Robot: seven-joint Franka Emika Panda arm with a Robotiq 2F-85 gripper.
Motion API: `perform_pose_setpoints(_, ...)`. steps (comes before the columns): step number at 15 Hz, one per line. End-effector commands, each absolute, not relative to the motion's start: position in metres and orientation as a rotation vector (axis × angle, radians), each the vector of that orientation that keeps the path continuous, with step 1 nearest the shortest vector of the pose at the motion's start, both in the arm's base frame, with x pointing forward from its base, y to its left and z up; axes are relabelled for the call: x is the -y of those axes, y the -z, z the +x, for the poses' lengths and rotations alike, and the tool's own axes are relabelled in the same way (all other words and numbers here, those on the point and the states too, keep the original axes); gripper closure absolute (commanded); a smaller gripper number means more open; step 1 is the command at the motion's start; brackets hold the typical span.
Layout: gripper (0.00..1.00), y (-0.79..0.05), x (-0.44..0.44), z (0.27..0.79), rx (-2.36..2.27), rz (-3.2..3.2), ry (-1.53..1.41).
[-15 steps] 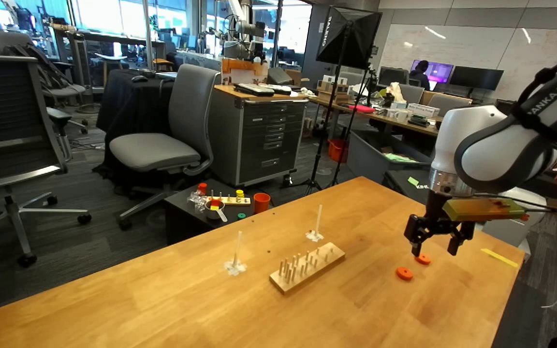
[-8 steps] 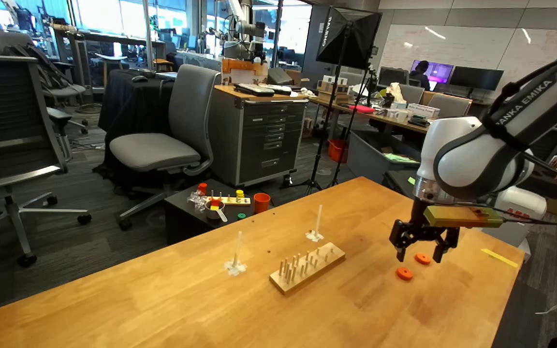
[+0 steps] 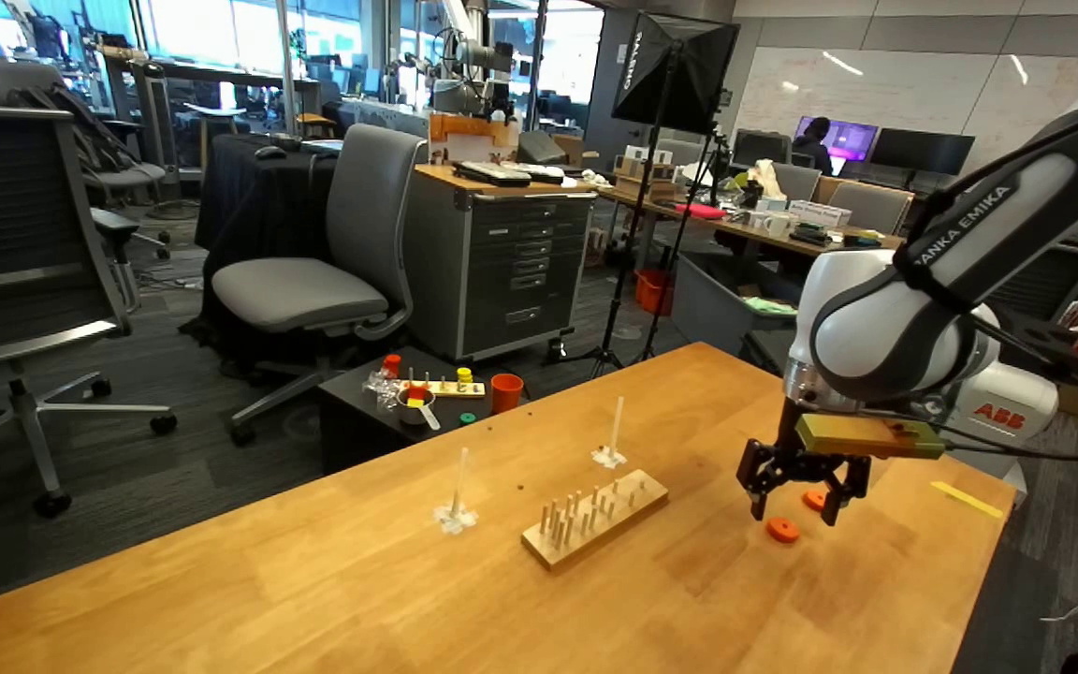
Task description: Put the yellow rings on the wooden rack- on top of each other
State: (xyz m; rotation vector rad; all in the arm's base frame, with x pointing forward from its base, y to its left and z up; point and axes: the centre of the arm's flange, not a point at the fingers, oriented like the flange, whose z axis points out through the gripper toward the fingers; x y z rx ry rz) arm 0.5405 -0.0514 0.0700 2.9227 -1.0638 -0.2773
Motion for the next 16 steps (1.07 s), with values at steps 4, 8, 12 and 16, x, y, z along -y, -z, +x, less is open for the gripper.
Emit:
perform_pose_setpoints(4,0.26,-0.056,0.046,0.551,1.105,2.941,0.292)
perform_pose_setpoints(8,0.58,-0.057,0.046,0.554,1.121,2.949,0.284)
perform_pose_setpoints(12,0.82,-0.067,0.051,0.558,1.147,2.953,0.269)
perform_pose_setpoints(16,0.82,-0.083,0.049,0.566,1.149,2.972,0.247)
